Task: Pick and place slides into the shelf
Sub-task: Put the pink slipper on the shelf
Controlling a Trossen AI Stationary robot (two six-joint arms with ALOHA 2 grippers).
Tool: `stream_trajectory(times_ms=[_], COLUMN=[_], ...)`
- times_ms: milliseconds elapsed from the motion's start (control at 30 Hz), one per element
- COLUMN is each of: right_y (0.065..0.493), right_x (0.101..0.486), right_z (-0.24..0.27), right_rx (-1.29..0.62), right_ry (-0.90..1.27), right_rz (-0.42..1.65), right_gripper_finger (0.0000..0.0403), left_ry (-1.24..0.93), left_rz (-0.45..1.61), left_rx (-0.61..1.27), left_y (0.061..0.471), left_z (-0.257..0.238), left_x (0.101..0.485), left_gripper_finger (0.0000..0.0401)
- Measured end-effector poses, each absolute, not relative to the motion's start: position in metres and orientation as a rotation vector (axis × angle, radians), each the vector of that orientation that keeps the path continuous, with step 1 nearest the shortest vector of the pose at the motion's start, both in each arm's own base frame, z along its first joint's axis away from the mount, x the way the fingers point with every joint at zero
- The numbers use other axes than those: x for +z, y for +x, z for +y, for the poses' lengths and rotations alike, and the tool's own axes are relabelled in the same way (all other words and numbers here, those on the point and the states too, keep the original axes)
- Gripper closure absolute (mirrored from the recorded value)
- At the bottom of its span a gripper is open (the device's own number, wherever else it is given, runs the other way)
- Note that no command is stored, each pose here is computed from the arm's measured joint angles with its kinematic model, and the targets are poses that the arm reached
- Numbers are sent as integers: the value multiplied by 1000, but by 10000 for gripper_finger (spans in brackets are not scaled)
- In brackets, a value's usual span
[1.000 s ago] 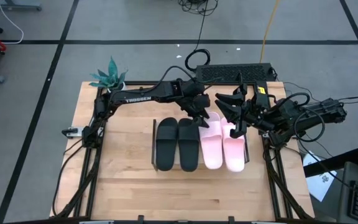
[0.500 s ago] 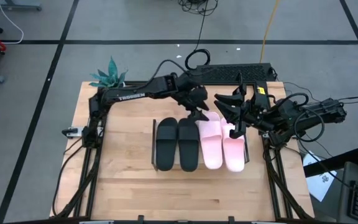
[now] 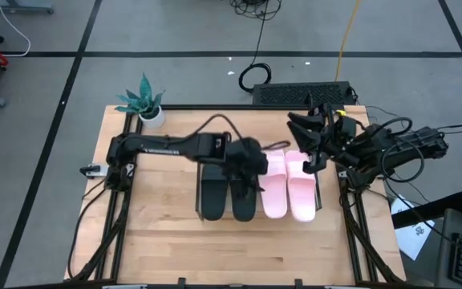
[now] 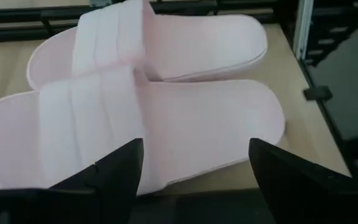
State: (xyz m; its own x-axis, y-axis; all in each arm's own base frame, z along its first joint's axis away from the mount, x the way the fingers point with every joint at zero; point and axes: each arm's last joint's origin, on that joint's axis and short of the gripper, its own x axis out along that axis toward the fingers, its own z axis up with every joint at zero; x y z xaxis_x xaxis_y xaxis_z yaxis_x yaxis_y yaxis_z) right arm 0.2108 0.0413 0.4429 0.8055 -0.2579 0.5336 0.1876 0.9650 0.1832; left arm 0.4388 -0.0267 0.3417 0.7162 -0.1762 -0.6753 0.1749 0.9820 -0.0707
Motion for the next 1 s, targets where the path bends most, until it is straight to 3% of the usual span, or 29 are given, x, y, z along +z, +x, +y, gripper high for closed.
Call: stream_trajectory(times_ms=[367,1000], right_y=[185,175], right_x=[459,463], right_z=[35,34], right_rx=[-272,-208], right_ry=[81,93], right_rz=[-682,-699], right_gripper_finger=[310,310], left_ry=[-140,-271], left_rz=[585,592], left_rx=[-147,13], left_y=[446,487], left_z=[-68,-79], left_x=[355,295], left_gripper_finger=[109,110])
